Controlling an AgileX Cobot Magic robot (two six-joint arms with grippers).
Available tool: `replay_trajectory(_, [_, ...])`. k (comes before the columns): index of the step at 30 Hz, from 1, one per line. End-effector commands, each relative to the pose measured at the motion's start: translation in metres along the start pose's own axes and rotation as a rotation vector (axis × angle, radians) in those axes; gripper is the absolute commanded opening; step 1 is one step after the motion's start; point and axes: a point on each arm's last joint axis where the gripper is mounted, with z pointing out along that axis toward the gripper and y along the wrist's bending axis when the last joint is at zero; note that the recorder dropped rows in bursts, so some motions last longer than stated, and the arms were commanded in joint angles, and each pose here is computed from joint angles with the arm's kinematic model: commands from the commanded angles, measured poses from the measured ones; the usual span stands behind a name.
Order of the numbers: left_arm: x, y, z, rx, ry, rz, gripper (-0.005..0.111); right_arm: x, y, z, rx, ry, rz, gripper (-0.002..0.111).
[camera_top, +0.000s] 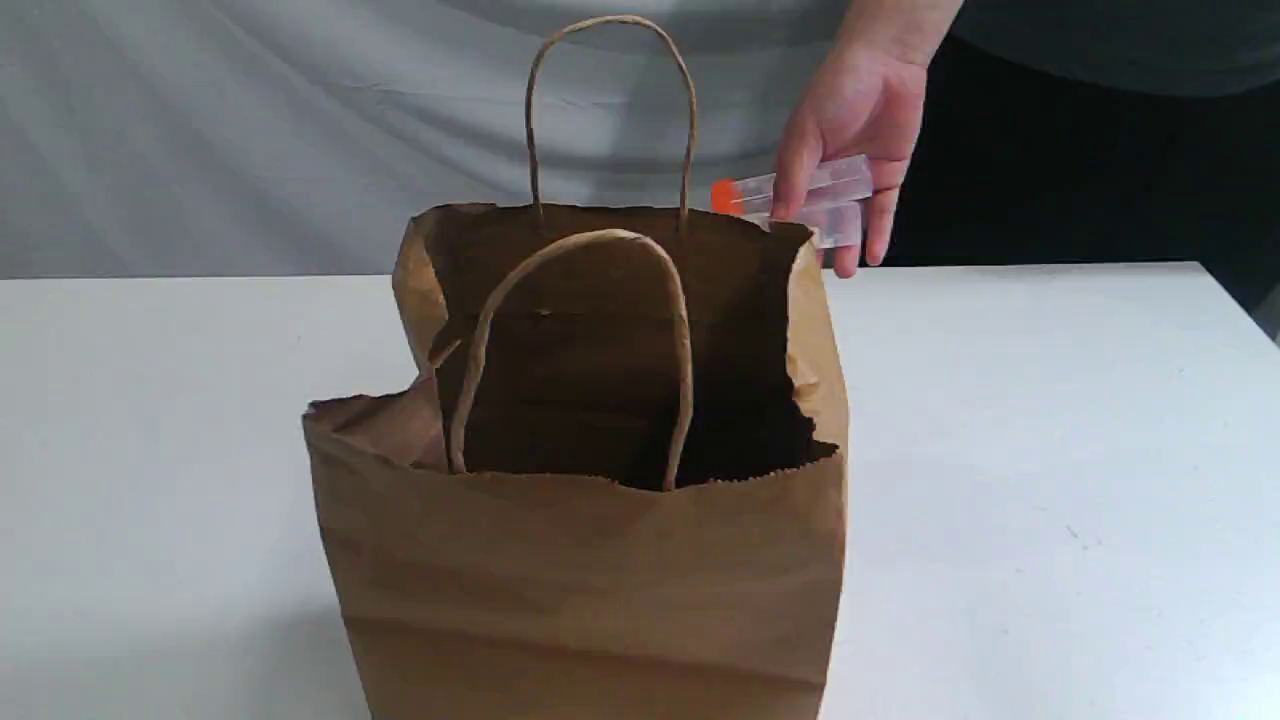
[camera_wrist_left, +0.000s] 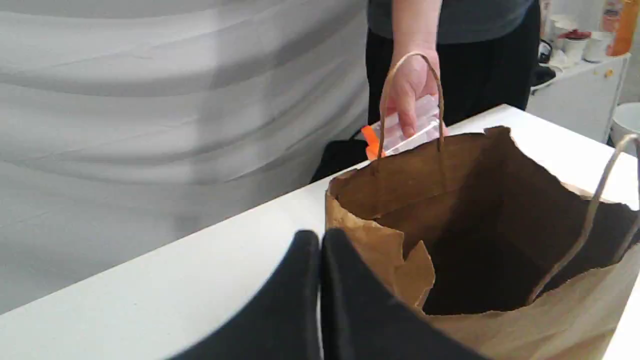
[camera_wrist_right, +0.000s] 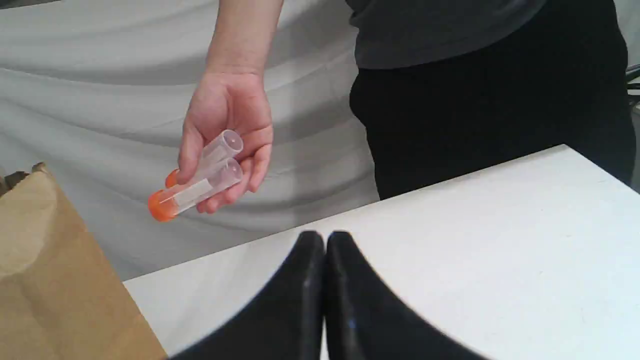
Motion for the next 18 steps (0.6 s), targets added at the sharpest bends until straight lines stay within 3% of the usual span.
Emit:
replay_trajectory(1, [-0.019, 0.007, 0.016, 0.080, 0.051, 0.028, 0.000, 0.001, -0.001, 0.000, 0.006, -0.003, -0.015, 0.000])
replay_trajectory(6, [-0.044, 0.012, 0.038, 0.256, 0.089, 0.026, 0.000, 0.001, -0.001, 0.000, 0.006, -0.003, -0.015, 0.000])
replay_trajectory(11, [-0.054, 0.022, 0.068, 0.439, 0.192, -0.039, 0.000, 0.001, -0.001, 0.000, 0.005, -0.003, 0.005, 0.000])
replay_trajectory(13, [-0.057, 0.029, 0.083, 0.462, 0.194, -0.075, 0.001, 0.001, -0.001, 0.000, 0.005, -0.003, 0.009, 0.000])
replay_trajectory(18, [-0.053, 0.024, 0.112, 0.569, 0.231, -0.116, 0.015, 0.001, -0.001, 0.000, 0.005, -0.005, 0.009, 0.000])
